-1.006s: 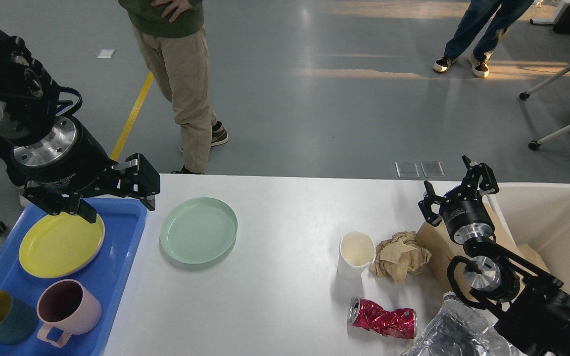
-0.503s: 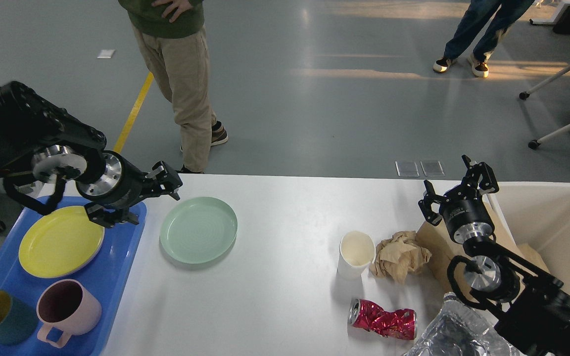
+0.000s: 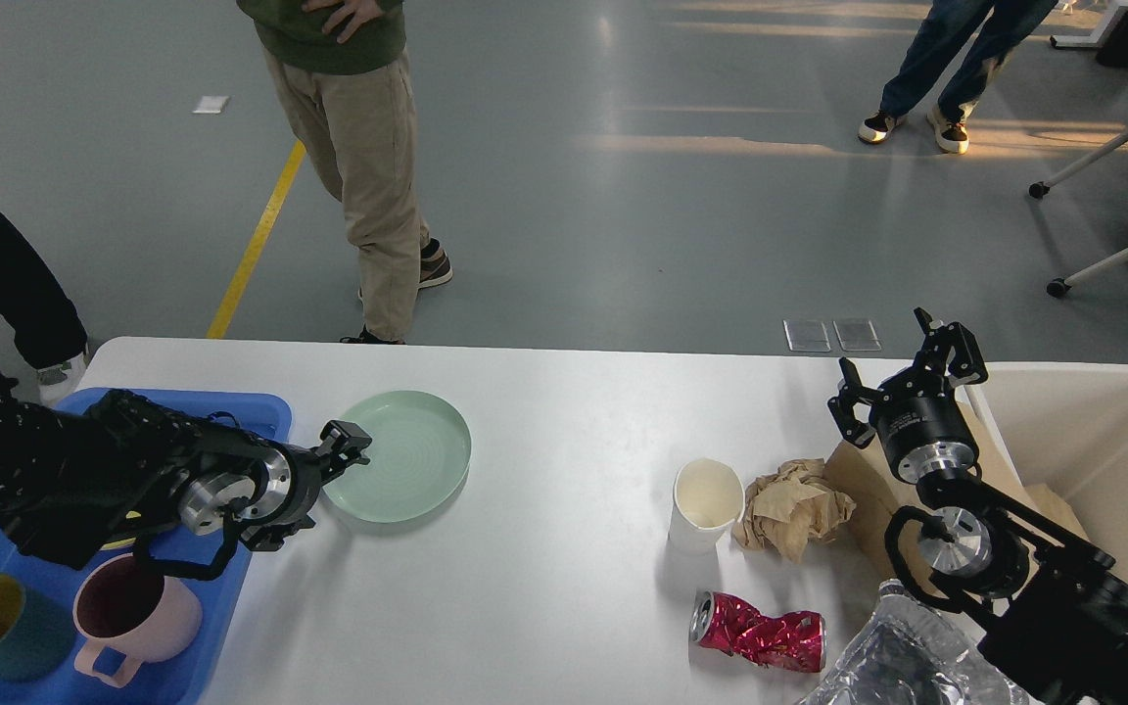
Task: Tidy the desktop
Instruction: 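Grasp the edge of the pale green plate with the left gripper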
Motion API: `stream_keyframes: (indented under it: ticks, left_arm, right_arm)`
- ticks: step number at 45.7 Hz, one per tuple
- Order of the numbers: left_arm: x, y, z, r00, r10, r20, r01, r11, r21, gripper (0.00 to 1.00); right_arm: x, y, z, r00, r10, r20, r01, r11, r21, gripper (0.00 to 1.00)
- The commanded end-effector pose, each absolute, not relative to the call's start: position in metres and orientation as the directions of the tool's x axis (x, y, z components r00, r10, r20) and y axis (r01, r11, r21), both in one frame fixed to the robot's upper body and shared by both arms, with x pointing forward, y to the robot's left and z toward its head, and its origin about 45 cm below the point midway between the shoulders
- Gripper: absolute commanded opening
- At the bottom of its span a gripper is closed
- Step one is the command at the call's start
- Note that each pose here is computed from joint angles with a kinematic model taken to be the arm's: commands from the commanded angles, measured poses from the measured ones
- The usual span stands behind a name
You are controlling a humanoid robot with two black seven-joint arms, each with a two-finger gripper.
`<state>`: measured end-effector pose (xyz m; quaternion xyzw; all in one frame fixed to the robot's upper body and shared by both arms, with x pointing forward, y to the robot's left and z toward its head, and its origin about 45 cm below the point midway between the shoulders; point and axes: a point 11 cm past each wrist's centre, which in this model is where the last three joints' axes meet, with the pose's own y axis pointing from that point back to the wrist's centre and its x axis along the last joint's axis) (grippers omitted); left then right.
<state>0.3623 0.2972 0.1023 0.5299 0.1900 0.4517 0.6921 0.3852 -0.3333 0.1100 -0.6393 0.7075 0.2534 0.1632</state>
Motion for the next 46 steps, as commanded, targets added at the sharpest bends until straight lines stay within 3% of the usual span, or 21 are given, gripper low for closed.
stream_keyframes:
  ticks: [1,10,18,22,36,46]
  left_arm:
    - [0.364,0.307,0.094,0.466,0.858,0.216,-0.441,0.013,0.898,0.89]
    - [0.363,0.307,0.076,0.407,0.894,0.185,-0.439,0.014,0.898,0.87]
    - [0.356,0.302,0.062,0.401,0.903,0.158,-0.43,0.033,0.902,0.63]
    - [0.358,0.301,0.063,0.394,0.905,0.158,-0.438,0.034,0.898,0.61]
    - [0.361,0.299,0.062,0.381,0.912,0.151,-0.451,0.041,0.892,0.38]
    - [0.358,0.297,0.058,0.387,0.911,0.145,-0.441,0.045,0.896,0.3]
  right_arm:
    - [0.385,-0.333,0.11,-0.13,-0.821,-0.556,-0.987,0.054,0.15,1.0]
    - [0.385,-0.333,0.11,-0.13,-0.821,-0.556,-0.987,0.054,0.15,1.0]
    - [0.385,-0.333,0.11,-0.129,-0.822,-0.554,-0.987,0.054,0.15,1.0]
    - [0.385,-0.333,0.11,-0.129,-0.822,-0.555,-0.987,0.053,0.15,1.0]
    - [0.385,-0.333,0.11,-0.129,-0.822,-0.554,-0.987,0.054,0.15,1.0]
    - [0.385,-0.333,0.11,-0.129,-0.822,-0.555,-0.987,0.053,0.15,1.0]
